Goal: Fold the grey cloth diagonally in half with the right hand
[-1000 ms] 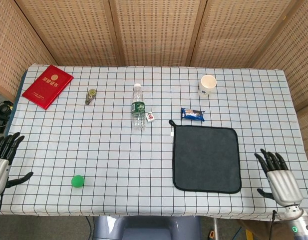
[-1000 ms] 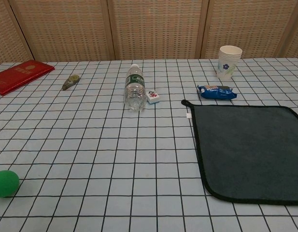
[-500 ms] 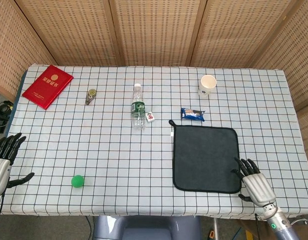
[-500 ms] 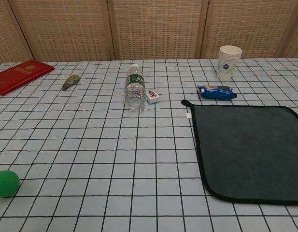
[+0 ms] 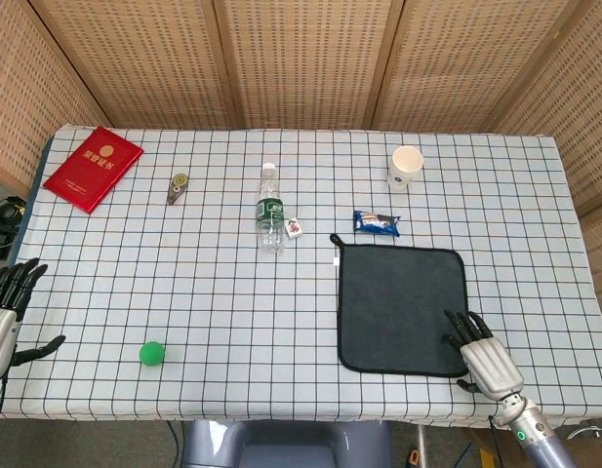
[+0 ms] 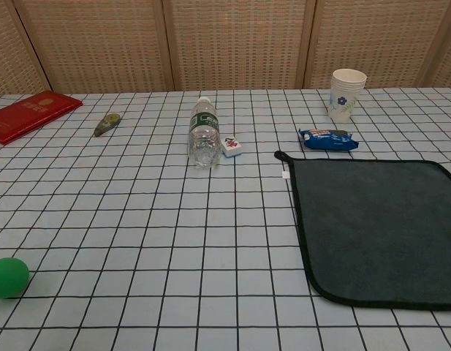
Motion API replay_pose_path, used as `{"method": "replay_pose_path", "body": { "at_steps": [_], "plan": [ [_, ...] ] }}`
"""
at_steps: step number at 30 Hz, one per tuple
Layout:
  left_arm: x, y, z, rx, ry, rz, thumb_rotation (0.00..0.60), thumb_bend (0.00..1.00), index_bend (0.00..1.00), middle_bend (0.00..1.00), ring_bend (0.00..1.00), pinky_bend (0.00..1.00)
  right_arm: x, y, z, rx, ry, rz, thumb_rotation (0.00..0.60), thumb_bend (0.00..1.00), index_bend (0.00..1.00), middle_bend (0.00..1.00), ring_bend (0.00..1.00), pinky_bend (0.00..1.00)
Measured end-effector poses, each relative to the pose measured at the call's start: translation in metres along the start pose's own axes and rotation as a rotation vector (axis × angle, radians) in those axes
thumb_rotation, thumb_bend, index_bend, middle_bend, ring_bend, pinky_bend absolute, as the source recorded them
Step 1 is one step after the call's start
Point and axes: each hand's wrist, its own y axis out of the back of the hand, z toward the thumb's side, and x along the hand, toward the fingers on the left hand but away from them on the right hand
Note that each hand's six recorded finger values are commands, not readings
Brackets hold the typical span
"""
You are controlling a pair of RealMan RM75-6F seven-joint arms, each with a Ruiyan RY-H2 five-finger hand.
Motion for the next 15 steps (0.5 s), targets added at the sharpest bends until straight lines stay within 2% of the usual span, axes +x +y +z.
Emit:
{"method": "replay_pose_path", "body": {
  "at_steps": [15],
  "plan": [
    [0.0001,0.0021,-0.0016,-0.010,0.004,0.004,0.600,0.00,0.00,0.00,0.00,0.00,-0.0086,-0.0087,-0.0007,0.028,-0.008,0.034,0.600,0.17,0.36,0.00,0.00,0.00]
  ]
}}
